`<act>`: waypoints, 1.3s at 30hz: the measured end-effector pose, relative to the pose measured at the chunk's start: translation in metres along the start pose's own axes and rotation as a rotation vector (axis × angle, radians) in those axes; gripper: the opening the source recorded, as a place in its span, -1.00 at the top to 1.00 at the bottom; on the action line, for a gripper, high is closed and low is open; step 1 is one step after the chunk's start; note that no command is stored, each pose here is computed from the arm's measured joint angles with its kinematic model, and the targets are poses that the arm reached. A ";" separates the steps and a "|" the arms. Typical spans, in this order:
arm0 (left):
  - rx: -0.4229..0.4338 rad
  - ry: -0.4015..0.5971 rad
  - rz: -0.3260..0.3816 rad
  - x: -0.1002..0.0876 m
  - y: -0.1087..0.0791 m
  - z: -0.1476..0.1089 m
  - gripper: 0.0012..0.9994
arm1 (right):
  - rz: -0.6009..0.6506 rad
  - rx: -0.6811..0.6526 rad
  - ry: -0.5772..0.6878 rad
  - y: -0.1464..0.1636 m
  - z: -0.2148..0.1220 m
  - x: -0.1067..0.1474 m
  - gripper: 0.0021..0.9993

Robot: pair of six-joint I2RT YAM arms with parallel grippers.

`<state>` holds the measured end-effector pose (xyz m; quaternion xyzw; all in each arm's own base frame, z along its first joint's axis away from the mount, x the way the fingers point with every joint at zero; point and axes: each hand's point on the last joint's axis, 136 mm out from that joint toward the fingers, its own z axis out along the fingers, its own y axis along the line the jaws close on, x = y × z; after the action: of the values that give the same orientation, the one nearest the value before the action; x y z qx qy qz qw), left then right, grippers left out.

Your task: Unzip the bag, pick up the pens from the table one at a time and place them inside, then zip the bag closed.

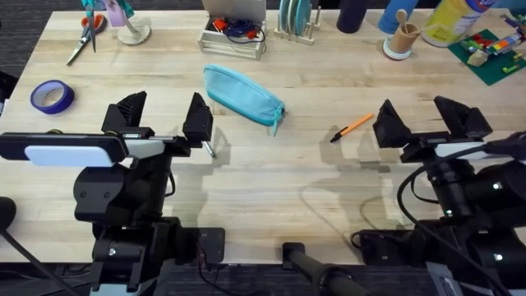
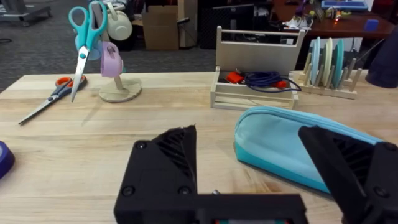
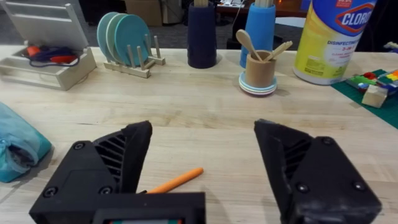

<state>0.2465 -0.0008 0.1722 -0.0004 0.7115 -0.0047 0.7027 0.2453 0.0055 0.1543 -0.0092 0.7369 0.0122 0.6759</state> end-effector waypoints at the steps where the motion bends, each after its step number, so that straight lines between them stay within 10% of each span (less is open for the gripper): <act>1: 0.000 0.000 0.000 0.000 0.000 0.000 -0.99 | 0.000 0.000 0.000 0.000 0.000 0.000 -0.99; 26: -0.051 -0.109 -0.002 -0.027 0.009 -0.002 -0.99 | -0.006 -0.001 -0.208 0.000 -0.005 -0.051 -0.99; 39: -0.056 0.043 0.001 -0.055 0.009 -0.011 -0.99 | -0.012 -0.024 -0.321 0.005 -0.025 -0.108 -1.00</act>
<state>0.2362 0.0088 0.2277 -0.0197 0.7263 0.0156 0.6869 0.2297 0.0095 0.2637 -0.0198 0.6190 0.0182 0.7850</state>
